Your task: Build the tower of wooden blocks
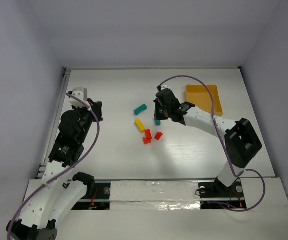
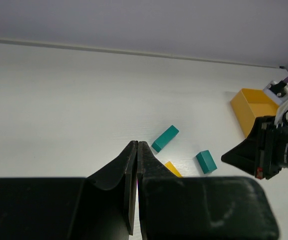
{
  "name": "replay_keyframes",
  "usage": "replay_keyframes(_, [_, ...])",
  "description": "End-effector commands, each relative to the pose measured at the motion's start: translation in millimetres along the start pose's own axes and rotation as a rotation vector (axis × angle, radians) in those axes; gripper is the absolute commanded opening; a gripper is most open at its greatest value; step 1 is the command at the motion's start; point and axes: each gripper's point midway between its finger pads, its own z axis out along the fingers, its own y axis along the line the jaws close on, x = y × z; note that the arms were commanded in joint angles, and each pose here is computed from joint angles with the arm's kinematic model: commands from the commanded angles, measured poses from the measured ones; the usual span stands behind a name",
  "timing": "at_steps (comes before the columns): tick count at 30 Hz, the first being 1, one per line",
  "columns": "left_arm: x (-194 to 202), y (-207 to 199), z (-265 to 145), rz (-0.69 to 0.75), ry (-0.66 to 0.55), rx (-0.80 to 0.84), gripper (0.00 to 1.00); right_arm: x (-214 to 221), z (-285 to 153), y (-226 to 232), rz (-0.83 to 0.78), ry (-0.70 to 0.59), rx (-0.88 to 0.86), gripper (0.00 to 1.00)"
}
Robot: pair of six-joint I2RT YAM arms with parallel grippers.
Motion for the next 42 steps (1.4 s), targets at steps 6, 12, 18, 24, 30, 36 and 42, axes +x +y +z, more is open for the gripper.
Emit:
replay_keyframes(6, [-12.8, -2.5, 0.1, -0.006, -0.046, 0.011, 0.0, 55.0, 1.5, 39.9, -0.123, 0.133, -0.085, 0.42])
replay_keyframes(12, [-12.8, -2.8, 0.1, -0.008, -0.045, 0.012, 0.0, 75.8, 15.0, 38.2, -0.142, 0.185, -0.055, 0.44])
replay_keyframes(18, [-11.7, -3.5, 1.1, -0.007, -0.041, 0.016, 0.0, 80.2, 21.8, 25.5, -0.138, 0.184, 0.01, 0.43])
replay_keyframes(24, [-12.4, -3.9, 1.0, -0.008, -0.042, 0.018, 0.0, 87.9, 28.1, 28.8, -0.136, 0.214, -0.006, 0.43])
replay_keyframes(30, [-13.0, -4.3, 0.8, -0.008, -0.043, 0.02, 0.0, 85.8, 28.4, 35.1, -0.133, 0.216, -0.031, 0.43])
replay_keyframes(36, [-11.3, -4.8, 1.4, -0.007, -0.039, 0.023, 0.0, 79.9, 26.8, 38.8, -0.13, 0.203, -0.039, 0.43])
replay_keyframes(42, [-12.8, -5.1, 0.6, -0.008, -0.043, 0.025, 0.0, 68.5, 19.4, 43.6, -0.123, 0.164, -0.057, 0.43])
